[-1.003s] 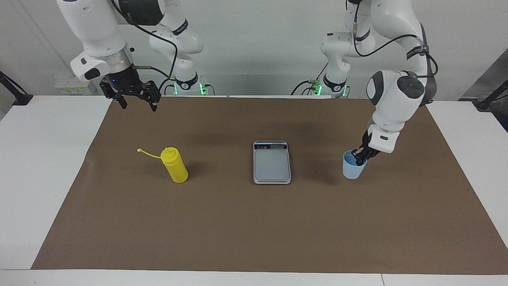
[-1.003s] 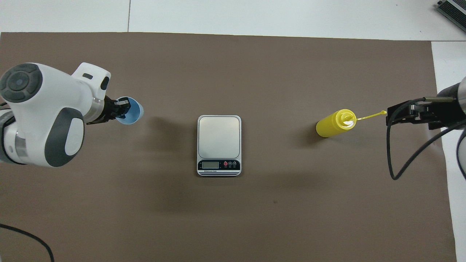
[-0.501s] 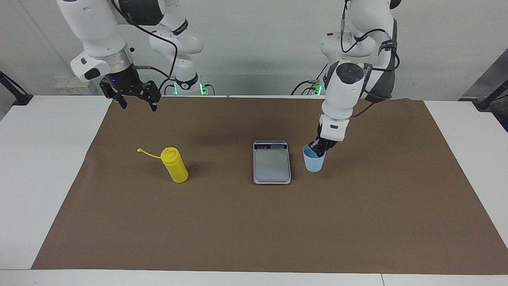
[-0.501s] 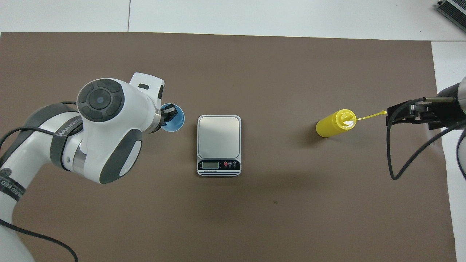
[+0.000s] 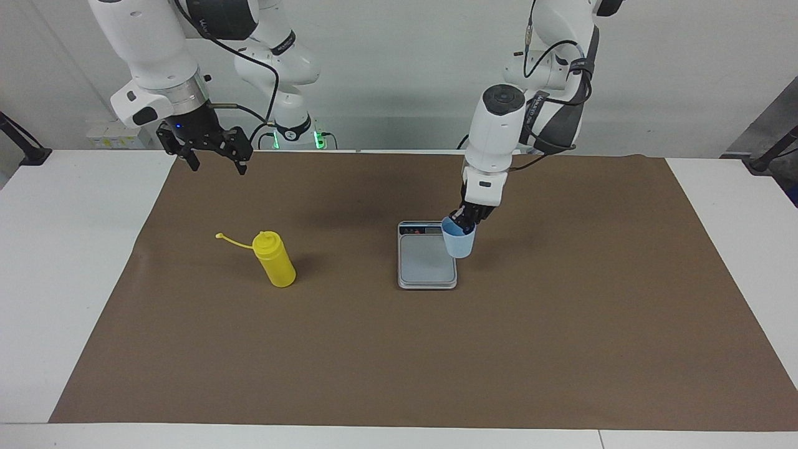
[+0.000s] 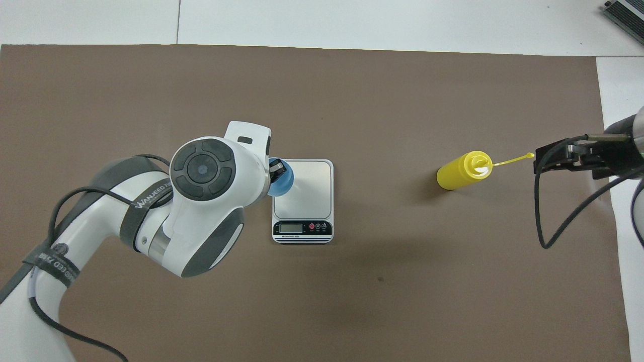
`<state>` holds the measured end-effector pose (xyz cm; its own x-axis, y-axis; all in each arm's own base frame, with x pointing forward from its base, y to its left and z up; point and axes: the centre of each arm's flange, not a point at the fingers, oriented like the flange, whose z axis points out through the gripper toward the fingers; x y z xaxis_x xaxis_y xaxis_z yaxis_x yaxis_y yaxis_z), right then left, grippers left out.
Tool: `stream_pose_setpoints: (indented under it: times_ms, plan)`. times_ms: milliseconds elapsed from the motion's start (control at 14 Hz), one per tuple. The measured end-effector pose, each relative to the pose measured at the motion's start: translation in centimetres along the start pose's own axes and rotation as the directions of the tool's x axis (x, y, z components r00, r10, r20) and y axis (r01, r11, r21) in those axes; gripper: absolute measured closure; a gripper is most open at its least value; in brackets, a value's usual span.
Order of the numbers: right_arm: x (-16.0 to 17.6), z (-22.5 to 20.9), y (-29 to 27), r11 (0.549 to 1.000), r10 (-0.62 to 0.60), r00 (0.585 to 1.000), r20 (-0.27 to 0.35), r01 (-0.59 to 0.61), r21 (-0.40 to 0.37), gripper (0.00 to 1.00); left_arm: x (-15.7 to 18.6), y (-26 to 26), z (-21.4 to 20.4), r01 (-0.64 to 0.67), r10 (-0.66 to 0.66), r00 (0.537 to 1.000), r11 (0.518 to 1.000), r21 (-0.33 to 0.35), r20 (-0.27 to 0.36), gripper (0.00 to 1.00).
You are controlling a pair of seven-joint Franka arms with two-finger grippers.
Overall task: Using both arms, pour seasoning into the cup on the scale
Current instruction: 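Carry the blue cup with the left gripper onto the scale, then release the cup and withdraw the left gripper to rest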
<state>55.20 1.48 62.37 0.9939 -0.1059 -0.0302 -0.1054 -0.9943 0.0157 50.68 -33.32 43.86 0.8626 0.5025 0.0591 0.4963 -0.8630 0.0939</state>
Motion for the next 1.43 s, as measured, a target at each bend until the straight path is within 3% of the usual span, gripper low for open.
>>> stream_pose_setpoints:
  times_ms: [501,931,1146,1433]
  plan:
    - [0.0,0.0,0.1,1.0,0.001,1.0,0.001,-0.001,0.0,0.0,-1.7,1.8,6.8,0.003,-0.003,1.0,0.999,0.035,0.012,0.96]
    - [0.0,0.0,0.1,1.0,0.002,1.0,0.001,-0.002,0.0,0.0,-1.6,2.4,6.8,0.013,-0.014,1.0,1.0,0.009,0.009,0.95]
    - [0.0,0.0,0.1,1.0,0.003,1.0,0.001,-0.003,0.0,0.0,-1.4,2.3,7.0,0.02,-0.02,1.0,1.0,0.011,0.01,0.85]
    - [0.3,-0.1,0.1,1.0,0.001,1.0,-0.025,-0.001,0.003,0.0,-0.7,2.6,6.1,0.029,-0.03,0.999,0.999,0.034,0.014,0.43]
